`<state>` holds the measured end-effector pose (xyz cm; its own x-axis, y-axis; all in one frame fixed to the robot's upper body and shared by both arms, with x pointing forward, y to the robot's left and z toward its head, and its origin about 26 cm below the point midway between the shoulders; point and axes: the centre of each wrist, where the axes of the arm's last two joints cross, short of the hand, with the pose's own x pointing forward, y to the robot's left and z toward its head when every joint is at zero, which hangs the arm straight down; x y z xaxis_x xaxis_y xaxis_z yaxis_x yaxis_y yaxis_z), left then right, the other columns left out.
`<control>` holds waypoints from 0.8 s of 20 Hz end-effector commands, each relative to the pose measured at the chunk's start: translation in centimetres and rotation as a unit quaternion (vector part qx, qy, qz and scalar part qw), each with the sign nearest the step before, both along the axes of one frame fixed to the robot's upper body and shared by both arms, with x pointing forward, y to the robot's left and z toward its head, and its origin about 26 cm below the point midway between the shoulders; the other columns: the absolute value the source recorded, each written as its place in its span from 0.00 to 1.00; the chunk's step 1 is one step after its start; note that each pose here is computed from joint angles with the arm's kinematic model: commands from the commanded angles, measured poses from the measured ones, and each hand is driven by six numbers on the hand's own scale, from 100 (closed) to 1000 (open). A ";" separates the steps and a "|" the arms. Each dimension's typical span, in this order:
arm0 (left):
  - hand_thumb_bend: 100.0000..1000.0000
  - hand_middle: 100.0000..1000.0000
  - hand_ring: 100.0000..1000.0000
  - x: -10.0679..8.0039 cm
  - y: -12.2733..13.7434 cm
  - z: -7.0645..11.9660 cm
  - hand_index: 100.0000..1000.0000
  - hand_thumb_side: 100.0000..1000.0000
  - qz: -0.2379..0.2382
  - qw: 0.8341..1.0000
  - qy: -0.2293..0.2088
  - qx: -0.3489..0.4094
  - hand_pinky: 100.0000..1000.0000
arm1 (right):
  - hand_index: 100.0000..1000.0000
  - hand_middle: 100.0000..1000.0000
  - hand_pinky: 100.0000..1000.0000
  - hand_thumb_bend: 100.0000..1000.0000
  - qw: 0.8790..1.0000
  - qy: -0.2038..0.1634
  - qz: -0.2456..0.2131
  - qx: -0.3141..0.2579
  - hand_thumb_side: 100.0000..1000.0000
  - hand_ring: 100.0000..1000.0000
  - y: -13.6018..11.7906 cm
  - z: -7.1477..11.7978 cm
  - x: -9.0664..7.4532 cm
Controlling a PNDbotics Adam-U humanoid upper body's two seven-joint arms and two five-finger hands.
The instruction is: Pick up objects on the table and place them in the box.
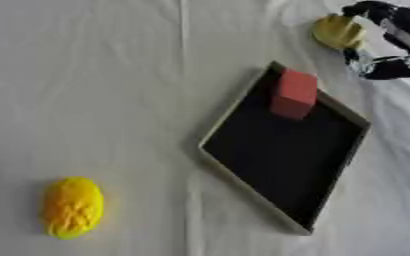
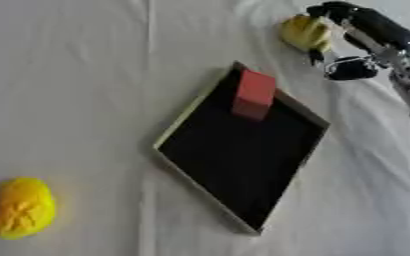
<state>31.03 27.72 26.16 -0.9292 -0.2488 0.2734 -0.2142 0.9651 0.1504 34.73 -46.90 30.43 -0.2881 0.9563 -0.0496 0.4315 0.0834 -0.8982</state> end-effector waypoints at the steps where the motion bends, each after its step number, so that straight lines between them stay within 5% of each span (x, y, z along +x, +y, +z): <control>1: 0.00 0.66 0.74 -0.5 0.6 0.7 0.89 0.50 0.009 1.000 -0.008 0.010 0.73 | 0.97 0.81 1.00 0.00 1.000 -0.027 0.012 -0.002 0.11 1.00 -0.1 2.5 -1.0; 9: 0.00 0.66 0.74 -0.6 0.8 0.3 0.89 0.50 0.014 1.000 0.002 0.014 0.73 | 0.97 0.80 1.00 0.00 0.998 -0.041 0.044 0.032 0.13 1.00 0.4 4.2 -2.0; 16: 0.00 0.66 0.73 -0.6 0.7 0.6 0.89 0.50 0.009 1.000 -0.002 0.014 0.72 | 0.97 0.82 1.00 0.00 0.998 -0.039 0.024 0.034 0.12 1.00 -0.3 4.0 -2.1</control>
